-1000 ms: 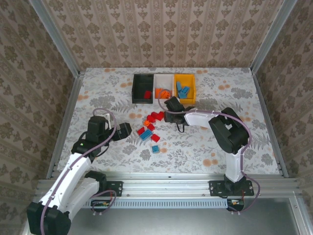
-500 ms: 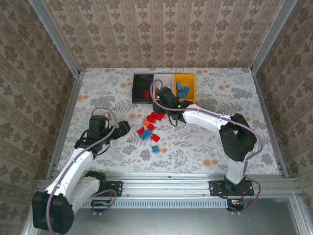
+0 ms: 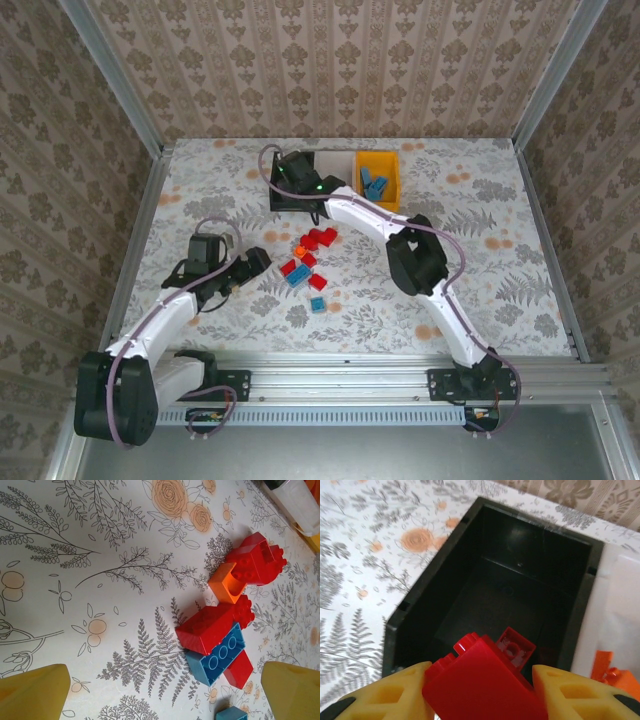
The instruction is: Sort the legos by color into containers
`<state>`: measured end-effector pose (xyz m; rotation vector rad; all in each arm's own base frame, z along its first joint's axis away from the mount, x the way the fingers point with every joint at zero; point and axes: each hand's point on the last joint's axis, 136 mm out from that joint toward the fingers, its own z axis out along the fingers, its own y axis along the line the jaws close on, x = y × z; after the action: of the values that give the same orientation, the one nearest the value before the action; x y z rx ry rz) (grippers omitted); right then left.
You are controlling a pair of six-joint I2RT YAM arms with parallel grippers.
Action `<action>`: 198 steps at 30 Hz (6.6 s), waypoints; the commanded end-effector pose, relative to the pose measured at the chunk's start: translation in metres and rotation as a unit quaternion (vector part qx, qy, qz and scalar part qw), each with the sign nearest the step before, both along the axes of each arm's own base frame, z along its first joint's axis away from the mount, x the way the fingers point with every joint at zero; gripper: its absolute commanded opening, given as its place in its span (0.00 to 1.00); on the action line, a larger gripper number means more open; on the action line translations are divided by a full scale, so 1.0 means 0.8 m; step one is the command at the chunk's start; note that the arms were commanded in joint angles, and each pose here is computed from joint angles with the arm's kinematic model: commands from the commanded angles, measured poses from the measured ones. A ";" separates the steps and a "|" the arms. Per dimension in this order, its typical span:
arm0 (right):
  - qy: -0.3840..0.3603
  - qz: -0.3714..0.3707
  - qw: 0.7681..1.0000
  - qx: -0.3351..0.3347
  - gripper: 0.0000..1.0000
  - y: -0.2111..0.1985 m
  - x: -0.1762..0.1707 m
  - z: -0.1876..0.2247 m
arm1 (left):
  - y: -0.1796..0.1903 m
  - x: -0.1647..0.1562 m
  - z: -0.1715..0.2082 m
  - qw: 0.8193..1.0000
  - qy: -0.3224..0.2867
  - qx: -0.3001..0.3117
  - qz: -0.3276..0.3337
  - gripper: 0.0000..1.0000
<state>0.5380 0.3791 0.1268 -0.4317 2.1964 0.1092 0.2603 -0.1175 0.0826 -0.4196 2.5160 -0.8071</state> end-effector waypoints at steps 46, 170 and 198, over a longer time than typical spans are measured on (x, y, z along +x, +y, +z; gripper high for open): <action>0.089 -0.082 0.992 0.042 0.67 -0.173 -0.229 -0.027 | -0.072 0.012 -0.032 0.965 0.009 0.198 -0.173 0.74; 0.180 0.066 0.978 -0.083 0.55 -0.065 -0.294 -0.144 | 0.036 0.000 0.089 0.991 -0.100 0.087 -0.003 1.00; 0.039 0.007 0.999 0.003 0.35 -0.025 -0.164 0.018 | 0.015 -0.063 0.016 0.998 -0.008 -0.052 0.041 1.00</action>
<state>0.3745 0.3497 0.1342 -0.4663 2.3106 0.1390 0.2056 -0.1078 0.0928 -0.4975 2.4555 -0.9013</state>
